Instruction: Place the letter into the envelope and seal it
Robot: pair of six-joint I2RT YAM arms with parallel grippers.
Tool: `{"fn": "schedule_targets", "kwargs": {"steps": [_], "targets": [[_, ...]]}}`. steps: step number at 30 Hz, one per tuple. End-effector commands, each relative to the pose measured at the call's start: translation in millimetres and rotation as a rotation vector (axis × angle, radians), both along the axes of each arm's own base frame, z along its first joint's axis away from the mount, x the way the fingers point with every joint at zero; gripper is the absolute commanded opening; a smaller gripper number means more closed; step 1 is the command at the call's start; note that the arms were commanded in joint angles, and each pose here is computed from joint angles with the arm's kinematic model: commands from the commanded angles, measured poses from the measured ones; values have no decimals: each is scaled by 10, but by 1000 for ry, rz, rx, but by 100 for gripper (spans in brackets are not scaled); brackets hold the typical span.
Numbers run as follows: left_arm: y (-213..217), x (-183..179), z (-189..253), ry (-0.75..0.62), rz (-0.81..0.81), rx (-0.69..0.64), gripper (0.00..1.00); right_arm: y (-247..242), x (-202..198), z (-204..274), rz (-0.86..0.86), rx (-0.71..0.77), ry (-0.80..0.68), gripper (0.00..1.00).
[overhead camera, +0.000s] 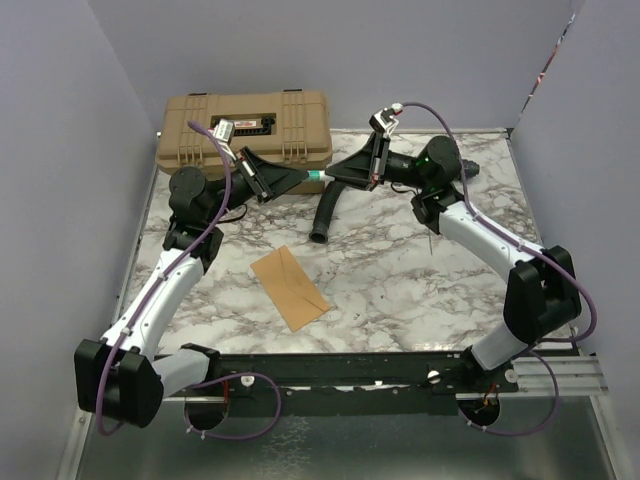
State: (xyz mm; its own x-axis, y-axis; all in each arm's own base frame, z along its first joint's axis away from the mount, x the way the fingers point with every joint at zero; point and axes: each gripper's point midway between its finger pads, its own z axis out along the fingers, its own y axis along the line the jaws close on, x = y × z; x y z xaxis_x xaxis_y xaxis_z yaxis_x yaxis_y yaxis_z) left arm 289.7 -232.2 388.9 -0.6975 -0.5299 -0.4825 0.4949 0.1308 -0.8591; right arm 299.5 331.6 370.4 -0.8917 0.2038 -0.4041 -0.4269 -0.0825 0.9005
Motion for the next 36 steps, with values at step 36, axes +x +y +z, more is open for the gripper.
{"fn": "schedule_targets", "kwargs": {"steps": [36], "targets": [[-437,-380,-300,-35,-152,24,0,387,-678,249,257,67,-21,0]]}}
